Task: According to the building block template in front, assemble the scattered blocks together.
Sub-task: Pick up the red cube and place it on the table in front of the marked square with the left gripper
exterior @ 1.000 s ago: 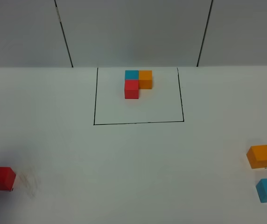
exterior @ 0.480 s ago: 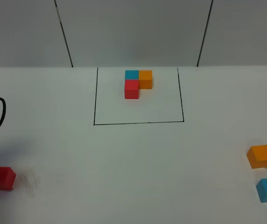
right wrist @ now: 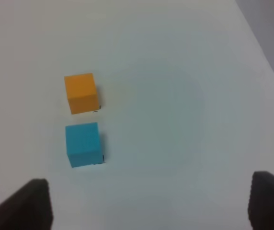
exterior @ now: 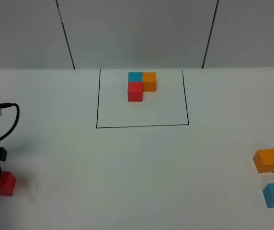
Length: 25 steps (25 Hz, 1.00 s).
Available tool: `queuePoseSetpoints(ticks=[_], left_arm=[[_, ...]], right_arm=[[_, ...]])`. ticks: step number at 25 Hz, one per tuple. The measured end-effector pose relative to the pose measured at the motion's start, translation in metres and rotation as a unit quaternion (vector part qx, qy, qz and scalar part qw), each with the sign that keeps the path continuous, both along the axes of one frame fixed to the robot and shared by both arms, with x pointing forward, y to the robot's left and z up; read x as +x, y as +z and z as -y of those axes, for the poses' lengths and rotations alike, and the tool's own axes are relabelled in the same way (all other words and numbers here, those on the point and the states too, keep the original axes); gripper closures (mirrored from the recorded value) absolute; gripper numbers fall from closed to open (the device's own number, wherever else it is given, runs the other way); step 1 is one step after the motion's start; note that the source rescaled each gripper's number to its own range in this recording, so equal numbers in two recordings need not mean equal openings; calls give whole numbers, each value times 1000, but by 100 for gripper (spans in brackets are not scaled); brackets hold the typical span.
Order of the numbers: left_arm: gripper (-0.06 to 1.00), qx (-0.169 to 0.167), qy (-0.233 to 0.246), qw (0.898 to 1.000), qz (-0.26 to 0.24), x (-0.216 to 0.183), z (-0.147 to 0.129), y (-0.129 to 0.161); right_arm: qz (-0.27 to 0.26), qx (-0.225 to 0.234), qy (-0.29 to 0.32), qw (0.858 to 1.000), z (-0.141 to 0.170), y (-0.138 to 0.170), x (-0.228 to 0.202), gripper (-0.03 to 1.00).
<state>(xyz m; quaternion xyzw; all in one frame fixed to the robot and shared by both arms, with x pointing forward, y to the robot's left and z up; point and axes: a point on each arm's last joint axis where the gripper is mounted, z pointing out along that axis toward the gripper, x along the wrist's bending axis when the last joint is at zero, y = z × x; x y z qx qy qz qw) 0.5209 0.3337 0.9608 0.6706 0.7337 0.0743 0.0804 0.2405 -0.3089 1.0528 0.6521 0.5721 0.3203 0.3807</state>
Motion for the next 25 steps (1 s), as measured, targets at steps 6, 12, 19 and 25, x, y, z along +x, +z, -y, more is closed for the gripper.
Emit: queuePoseSetpoints(ticks=[6,12,19,25], left_arm=[[43,-4,-12,1000,-5,8,14,-15],[43,-3,-8,1000,-19,12,17,-27],[43,7,-7,1000,-13,16,15,-35],[43,7,-4,1000,-5,20,15,-40]], right_arm=[[0,0,0,1000,0,0,0,28],[0,0,0,1000,0,0,0,28],[0,0,0,1000,0,0,0,28],[0,0,0,1000,0,0,0,28]])
